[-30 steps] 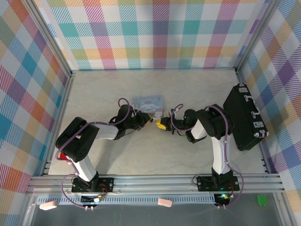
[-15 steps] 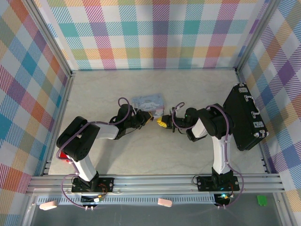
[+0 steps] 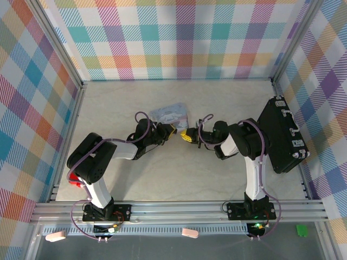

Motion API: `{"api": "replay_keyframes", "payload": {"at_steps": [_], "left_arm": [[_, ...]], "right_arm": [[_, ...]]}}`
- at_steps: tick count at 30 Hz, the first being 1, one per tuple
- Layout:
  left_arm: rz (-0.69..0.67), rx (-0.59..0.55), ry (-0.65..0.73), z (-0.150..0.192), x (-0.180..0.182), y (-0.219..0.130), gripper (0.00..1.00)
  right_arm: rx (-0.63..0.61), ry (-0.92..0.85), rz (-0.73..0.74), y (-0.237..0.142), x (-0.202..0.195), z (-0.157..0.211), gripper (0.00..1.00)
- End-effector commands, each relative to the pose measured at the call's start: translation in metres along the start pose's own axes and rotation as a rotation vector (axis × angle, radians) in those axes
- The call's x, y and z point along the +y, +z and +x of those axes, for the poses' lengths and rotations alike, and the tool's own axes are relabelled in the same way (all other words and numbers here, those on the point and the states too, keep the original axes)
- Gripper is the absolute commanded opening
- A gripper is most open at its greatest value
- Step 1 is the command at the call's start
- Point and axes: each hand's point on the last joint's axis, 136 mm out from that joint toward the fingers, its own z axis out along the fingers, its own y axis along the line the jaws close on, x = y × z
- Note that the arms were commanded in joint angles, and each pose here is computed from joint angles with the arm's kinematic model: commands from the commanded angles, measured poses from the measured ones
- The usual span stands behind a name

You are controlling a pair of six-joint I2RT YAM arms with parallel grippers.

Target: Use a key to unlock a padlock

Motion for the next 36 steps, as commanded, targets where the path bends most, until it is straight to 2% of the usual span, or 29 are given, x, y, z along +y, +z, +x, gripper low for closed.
{"api": "replay_keyframes", "payload": {"at_steps": [1, 10, 22, 36], "left_arm": [[0.256, 0.216, 0.086, 0.050, -0.076, -0.001, 0.00], [0.281, 0.256, 0.105, 0.057, -0.082, -0.001, 0.00], [0.299, 0.275, 0.104, 0.066, -0.091, 0.008, 0.00], [0.106, 0.436, 0.182, 0.099, -0.046, 0.017, 0.00]], "right_arm": [[0.011, -0.023, -0.042, 0.012, 0.024, -0.002, 0.00], [0.009, 0.017, -0.050, 0.004, 0.028, -0.017, 0.00], [0.055, -0.031, -0.066, 0.021, 0.040, 0.000, 0.00], [0.062, -0.071, -0.075, 0.020, 0.045, -0.001, 0.00]]}}
